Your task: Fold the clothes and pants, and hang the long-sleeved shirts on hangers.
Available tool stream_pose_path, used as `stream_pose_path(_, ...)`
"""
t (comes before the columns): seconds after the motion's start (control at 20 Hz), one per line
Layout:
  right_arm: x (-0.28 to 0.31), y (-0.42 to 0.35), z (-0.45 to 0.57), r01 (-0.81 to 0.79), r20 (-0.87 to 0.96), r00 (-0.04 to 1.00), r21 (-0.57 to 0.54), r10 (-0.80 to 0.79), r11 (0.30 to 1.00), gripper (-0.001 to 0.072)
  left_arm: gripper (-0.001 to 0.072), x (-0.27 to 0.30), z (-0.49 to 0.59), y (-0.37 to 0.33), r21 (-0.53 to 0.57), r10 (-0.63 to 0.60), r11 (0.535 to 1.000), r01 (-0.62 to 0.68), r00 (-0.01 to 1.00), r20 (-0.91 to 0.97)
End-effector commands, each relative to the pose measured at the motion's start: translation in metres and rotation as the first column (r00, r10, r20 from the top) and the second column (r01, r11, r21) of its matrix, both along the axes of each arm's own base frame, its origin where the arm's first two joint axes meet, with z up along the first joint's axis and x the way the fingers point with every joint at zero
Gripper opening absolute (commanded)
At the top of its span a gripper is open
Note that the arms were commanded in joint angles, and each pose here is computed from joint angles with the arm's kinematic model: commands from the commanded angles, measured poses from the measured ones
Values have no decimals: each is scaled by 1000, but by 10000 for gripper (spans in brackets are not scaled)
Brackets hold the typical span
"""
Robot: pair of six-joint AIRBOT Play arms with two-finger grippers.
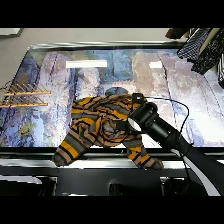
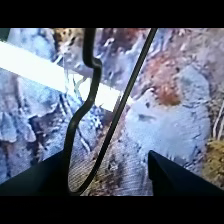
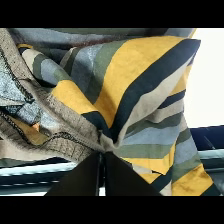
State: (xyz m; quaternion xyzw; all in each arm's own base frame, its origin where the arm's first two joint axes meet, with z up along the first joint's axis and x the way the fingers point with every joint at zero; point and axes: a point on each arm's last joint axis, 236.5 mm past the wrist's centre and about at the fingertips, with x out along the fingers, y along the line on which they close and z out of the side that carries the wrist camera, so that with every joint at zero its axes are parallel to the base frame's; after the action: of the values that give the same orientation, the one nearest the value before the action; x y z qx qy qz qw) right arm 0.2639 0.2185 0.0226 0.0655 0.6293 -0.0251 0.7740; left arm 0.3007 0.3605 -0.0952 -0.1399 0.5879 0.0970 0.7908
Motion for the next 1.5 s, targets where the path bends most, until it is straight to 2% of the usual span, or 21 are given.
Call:
stream_pose_path(0.0,-1,0,0,2,-2,1000,-2,-2,1000,22,361,-5,-12,-6,-1,-45,999,45,997,-61)
stream_pose_path(0.05,-1,0,0,2,-2,1000,-2,-2,1000,22,319,-4,-13,-7,-2,-48,999,48,997,-62)
stream_pose_path(0.4,-4,-4,-1,3,-18,1000,-18,-4,1000,22,317,-8,-25,-18,-57,-66,997,61,994,-92)
stream_pose_path(0.45,-4,-4,-1,3,-18,1000,-18,-4,1000,22,258,-8,-26,-19,-59,-64,996,59,993,-94)
stream_pose_path(0.5,-4,-4,-1,3,-18,1000,-18,-4,1000,22,61,-8,-24,-23,-70,-74,995,67,992,-98)
stream_pose_path(0.55,-4,-4,-1,4,-18,1000,-19,-4,1000,22,22,-6,-23,-25,-72,-79,995,72,992,-96)
stream_pose_path(0.75,-5,-5,-1,4,-19,1000,-20,-4,1000,22,21,19,-1,-30,-56,-122,991,118,990,-64)
stream_pose_path(0.95,-5,-5,-1,4,-21,1000,-22,-4,1000,22,20,67,57,-30,44,-154,987,153,987,41)
stream_pose_path(1.2,-9,-9,-2,-5,-38,999,-41,3,999,22,19,111,161,-33,198,-129,976,89,971,203)
stream_pose_path(1.35,-8,-11,-2,-6,-32,999,-47,4,999,22,17,125,216,-63,281,-208,951,132,942,263)
stream_pose_path(1.45,-4,-14,-1,-6,-16,1000,-64,5,998,22,15,132,243,-99,320,-300,924,208,914,274)
